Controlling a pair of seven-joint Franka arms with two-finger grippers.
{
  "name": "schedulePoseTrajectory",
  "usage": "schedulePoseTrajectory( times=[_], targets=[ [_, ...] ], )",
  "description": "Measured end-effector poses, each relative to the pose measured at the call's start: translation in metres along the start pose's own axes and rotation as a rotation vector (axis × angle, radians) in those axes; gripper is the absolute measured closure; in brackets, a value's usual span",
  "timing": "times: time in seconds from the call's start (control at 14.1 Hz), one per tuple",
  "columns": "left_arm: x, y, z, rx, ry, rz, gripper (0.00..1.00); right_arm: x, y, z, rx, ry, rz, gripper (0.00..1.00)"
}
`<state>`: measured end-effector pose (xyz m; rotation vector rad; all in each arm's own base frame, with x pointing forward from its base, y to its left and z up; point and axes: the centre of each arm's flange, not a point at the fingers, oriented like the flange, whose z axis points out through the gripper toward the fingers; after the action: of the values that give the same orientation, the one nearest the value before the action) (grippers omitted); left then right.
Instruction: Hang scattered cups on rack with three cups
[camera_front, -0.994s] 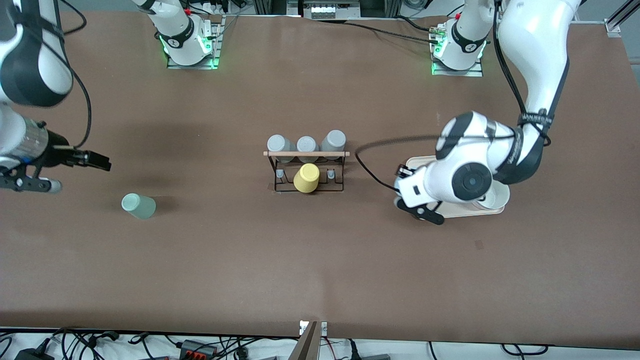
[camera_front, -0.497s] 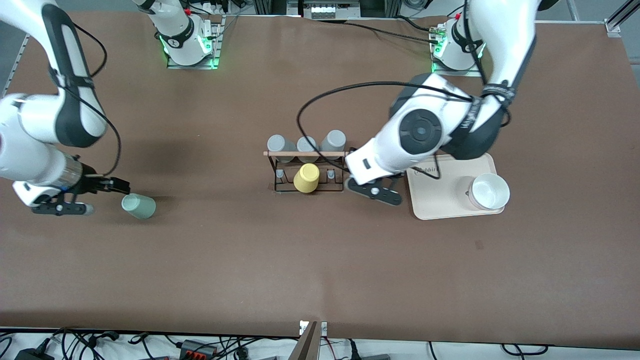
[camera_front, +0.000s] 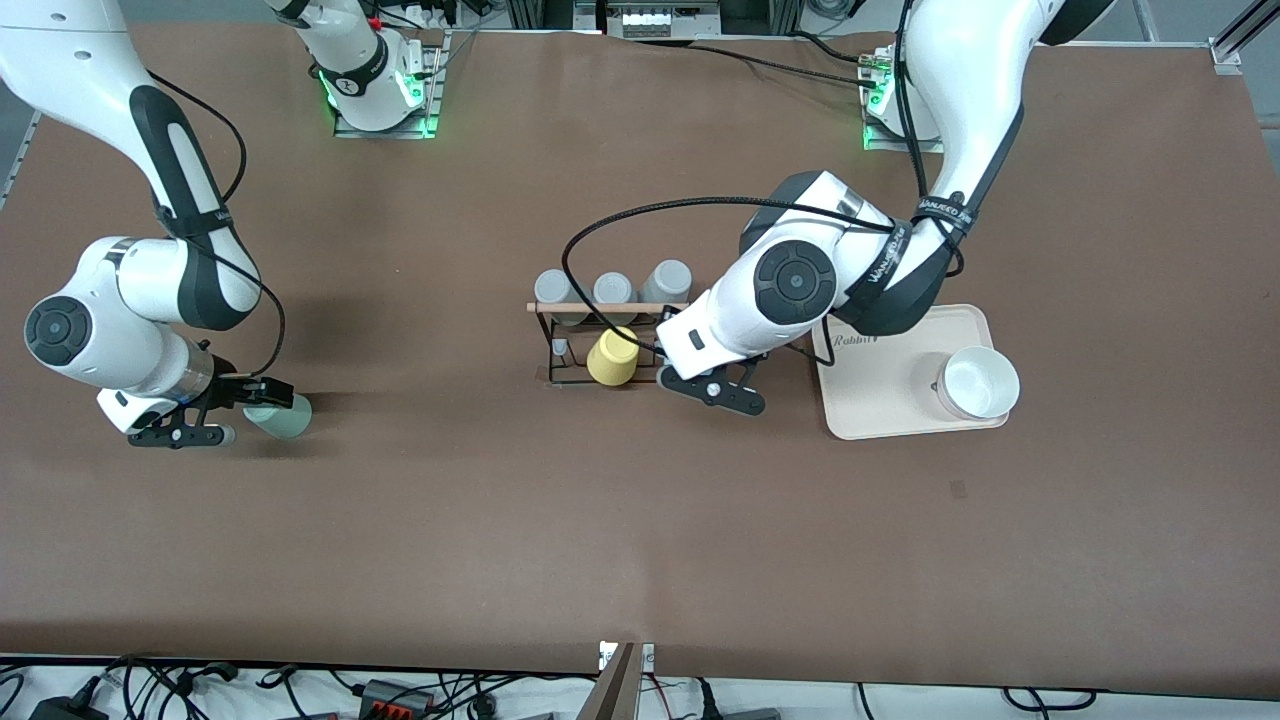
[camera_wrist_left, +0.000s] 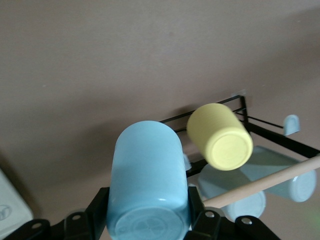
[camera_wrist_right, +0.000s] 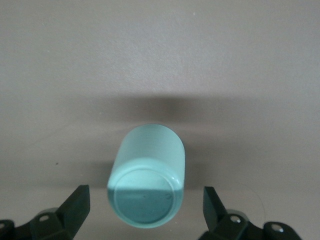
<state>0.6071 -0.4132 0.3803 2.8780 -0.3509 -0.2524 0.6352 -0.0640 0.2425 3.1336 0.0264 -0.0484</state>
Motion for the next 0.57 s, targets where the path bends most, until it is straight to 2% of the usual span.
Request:
schedulePoseTrajectory(
  times=[0.28,0.35,0.5,0.57],
  targets=[
    [-0.004,0.017,0.007,-0.022,-0.006,0.015,0.33,0.000,0.001,0.000,0.000,0.002,-0.028,0.04],
    [-0.006,0.022,0.010,-0.020,-0.010,0.022,0.33,0.000,0.001,0.001,0.000,0.002,-0.031,0.11],
    [-0.006,0.025,0.021,-0.017,-0.025,0.026,0.33,0.000,0.001,0.000,0.000,0.003,-0.032,0.33],
    [-0.006,0.025,0.028,-0.013,-0.034,0.026,0.33,0.000,0.001,-0.001,-0.001,0.004,-0.033,0.37]
  ],
)
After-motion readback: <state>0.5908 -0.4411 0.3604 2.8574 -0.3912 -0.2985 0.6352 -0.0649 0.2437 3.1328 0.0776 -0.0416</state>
